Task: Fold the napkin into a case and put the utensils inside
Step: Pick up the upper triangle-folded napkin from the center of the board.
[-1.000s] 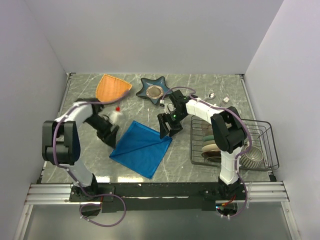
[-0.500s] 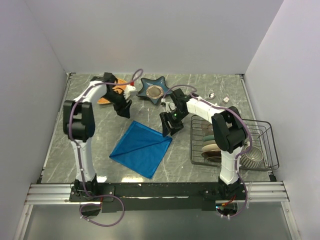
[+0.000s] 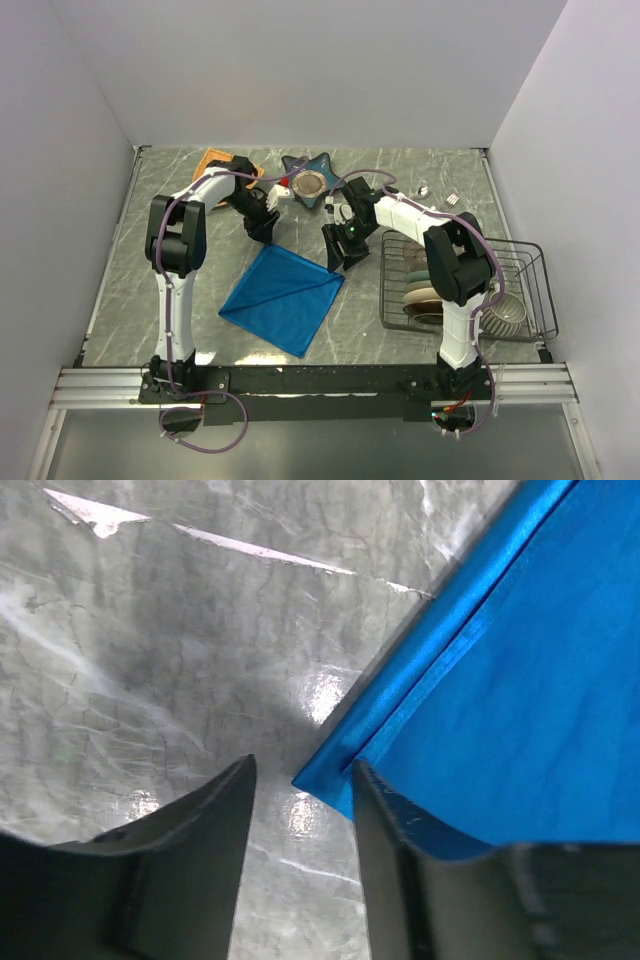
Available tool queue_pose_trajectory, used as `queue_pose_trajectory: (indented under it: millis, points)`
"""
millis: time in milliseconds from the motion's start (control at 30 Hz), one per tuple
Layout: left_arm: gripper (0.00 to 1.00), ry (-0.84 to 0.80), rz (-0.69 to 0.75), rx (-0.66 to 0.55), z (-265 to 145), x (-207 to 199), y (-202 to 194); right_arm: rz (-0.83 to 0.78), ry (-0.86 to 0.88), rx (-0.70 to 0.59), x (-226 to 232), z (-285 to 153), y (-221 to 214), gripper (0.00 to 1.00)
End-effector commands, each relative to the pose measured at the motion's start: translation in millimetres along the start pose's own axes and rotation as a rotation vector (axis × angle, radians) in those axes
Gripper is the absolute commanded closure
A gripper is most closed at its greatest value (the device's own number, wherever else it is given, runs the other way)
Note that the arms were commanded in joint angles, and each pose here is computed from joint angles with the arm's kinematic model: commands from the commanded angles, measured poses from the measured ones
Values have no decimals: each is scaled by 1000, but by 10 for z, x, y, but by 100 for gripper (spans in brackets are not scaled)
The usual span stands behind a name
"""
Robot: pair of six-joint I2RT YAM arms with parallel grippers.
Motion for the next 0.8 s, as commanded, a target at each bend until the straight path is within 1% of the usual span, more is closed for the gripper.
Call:
queue_pose_trajectory:
  millis: [0,100,133,200,267,300,333,433,500,633,667,767]
  points:
    - [56,-49,54,10,39,-53,-10,-13,-12,-33,-15,-42,99,38]
    - [59,-71,58,20,56,-113,-60,-16,-13,-31,-29,-27,113,38]
    - [63,-72,62,23,58,-116,-70,-17,-10,-28,-21,-19,116,38]
    - [64,-84,62,28,63,-163,-99,-14,-8,-26,-31,-4,116,38]
    - [59,-83,51,21,55,-178,-80,-17,-1,-26,-17,2,115,38]
    - [53,-85,49,15,47,-182,-70,-14,0,-26,-21,5,119,38]
    - [51,-100,38,-1,41,-211,-44,-10,2,-23,-23,17,113,38]
    - [48,-119,15,-65,-32,-198,104,-8,6,-18,-20,32,100,38]
    - [48,-145,-18,-78,-11,-200,89,-8,8,-19,-32,43,99,38]
    - [51,-173,-36,-81,52,-221,46,-7,-4,-18,-72,85,107,41]
    - [52,-151,-26,-77,55,-181,50,-9,-8,-19,-81,90,116,41]
    - [59,-142,-23,-67,86,-191,5,-16,-11,-19,-87,106,131,40]
Point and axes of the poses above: each gripper's point midway between its finger pads, its own z axis out along the fingers, its own x axis along the line the jaws close on, y = z × x, the point moved 1 cm from there along -z, back along the fingers, and after that the axes turned 10 degrees about z, right-handed, at the moved point
